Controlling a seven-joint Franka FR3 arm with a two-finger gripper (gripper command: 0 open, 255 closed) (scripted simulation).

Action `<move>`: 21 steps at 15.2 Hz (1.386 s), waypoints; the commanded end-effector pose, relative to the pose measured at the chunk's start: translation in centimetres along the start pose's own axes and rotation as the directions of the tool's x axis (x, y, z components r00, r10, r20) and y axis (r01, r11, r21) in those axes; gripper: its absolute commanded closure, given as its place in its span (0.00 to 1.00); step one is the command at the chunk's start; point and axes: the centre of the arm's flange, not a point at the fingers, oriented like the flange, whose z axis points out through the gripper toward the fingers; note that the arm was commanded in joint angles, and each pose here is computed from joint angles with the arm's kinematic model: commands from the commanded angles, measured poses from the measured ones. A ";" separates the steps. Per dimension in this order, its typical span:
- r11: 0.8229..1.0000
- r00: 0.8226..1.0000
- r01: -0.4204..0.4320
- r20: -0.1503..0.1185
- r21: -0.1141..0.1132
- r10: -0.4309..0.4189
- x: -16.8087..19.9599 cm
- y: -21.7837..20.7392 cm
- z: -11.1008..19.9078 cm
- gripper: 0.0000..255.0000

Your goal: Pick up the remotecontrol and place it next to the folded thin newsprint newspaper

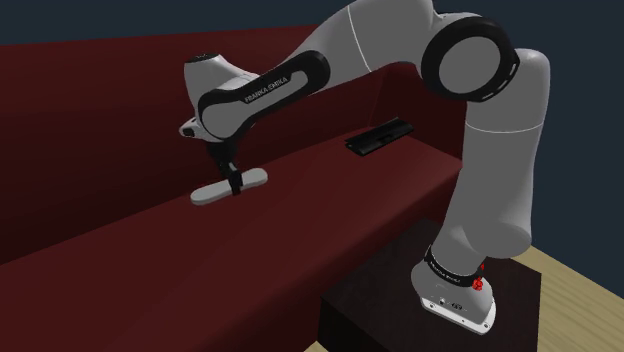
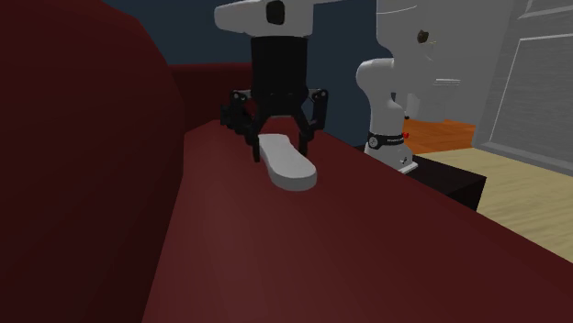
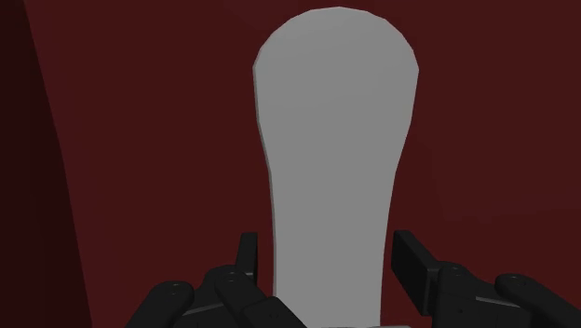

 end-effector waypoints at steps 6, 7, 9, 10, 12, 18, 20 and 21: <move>1.000 1.000 0.000 0.000 0.000 0.000 0.0 0.0 -3.8 1.00; 1.000 1.000 0.000 0.000 0.000 0.000 0.0 0.0 -4.3 1.00; 1.000 1.000 0.000 0.000 0.000 0.000 0.0 0.0 -5.4 1.00; 1.000 1.000 0.000 0.000 0.000 0.000 0.0 0.0 -5.6 1.00; 1.000 1.000 0.000 0.000 0.000 0.000 -2.6 -0.1 -5.6 1.00; 1.000 1.000 0.000 0.000 0.000 0.000 -10.5 -0.6 -5.6 1.00; 1.000 1.000 0.000 0.000 0.000 0.000 -13.2 -0.7 -5.6 1.00; 1.000 1.000 0.000 0.000 0.000 0.000 -14.5 -0.8 -5.6 1.00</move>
